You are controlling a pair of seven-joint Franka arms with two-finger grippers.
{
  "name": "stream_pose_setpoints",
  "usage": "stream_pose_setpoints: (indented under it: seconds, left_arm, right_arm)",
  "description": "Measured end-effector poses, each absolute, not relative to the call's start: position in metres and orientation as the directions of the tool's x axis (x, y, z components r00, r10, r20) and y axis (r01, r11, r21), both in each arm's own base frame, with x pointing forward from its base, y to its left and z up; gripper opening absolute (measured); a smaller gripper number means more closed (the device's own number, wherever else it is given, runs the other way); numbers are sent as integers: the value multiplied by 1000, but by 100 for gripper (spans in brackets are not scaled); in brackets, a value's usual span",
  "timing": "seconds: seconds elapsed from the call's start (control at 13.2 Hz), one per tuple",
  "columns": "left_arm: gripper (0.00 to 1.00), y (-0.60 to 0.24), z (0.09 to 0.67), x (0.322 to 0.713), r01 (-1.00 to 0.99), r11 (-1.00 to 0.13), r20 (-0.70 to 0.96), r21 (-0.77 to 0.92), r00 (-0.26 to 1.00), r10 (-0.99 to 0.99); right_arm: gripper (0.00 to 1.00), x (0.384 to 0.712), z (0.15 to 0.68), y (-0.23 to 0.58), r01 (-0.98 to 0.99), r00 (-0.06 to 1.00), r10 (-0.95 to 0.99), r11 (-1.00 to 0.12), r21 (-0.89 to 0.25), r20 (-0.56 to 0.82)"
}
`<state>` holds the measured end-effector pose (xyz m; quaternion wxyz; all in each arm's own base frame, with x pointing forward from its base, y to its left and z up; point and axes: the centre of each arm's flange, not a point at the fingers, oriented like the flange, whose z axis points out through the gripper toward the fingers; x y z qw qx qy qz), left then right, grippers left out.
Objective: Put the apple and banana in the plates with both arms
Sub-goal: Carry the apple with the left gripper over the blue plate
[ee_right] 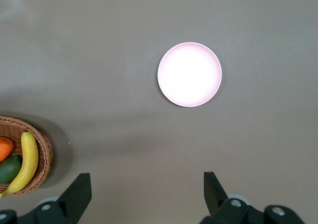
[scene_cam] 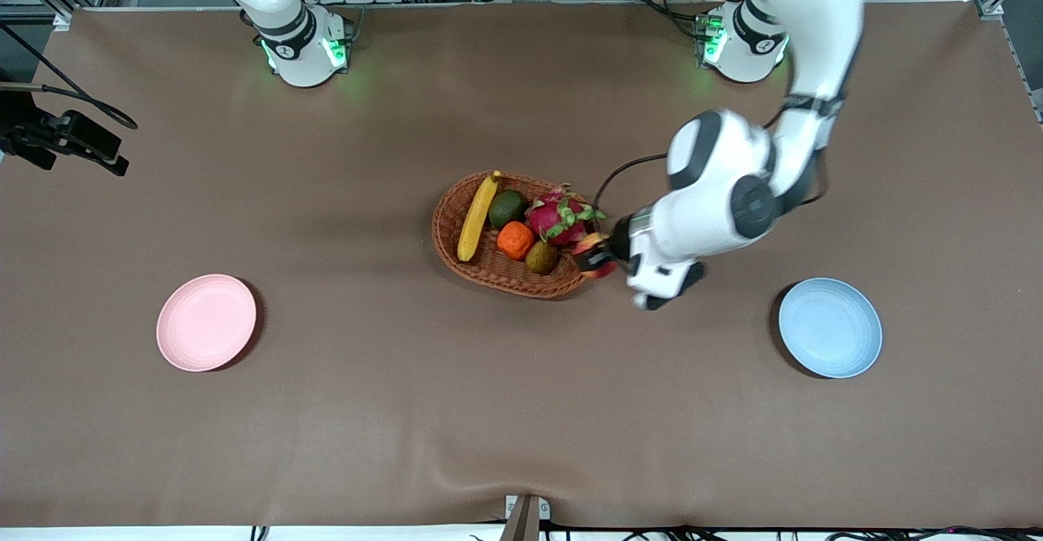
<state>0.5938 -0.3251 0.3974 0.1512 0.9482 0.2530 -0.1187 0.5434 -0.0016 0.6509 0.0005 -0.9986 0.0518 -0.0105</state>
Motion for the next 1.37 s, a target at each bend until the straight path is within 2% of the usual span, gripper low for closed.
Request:
stream_pose_setpoints:
  seconds: [0.23,0.76,1.37]
  left_arm:
    - [67,-259,436,606,453,-876,-218,167,883,415]
    - [67,-130,434,632,277,-953,-203,125,947,249]
    - [67,-68,429,638,167,-982,-185,91,972,148]
  right_arm:
    - [100,543,651,-2,-103,994,-103,-995,-2,21]
    - [100,543,651,-2,-104,994,-104,-995,-2,21]
    - [100,545,649,0,-100,995,-101,-995,-3,16]
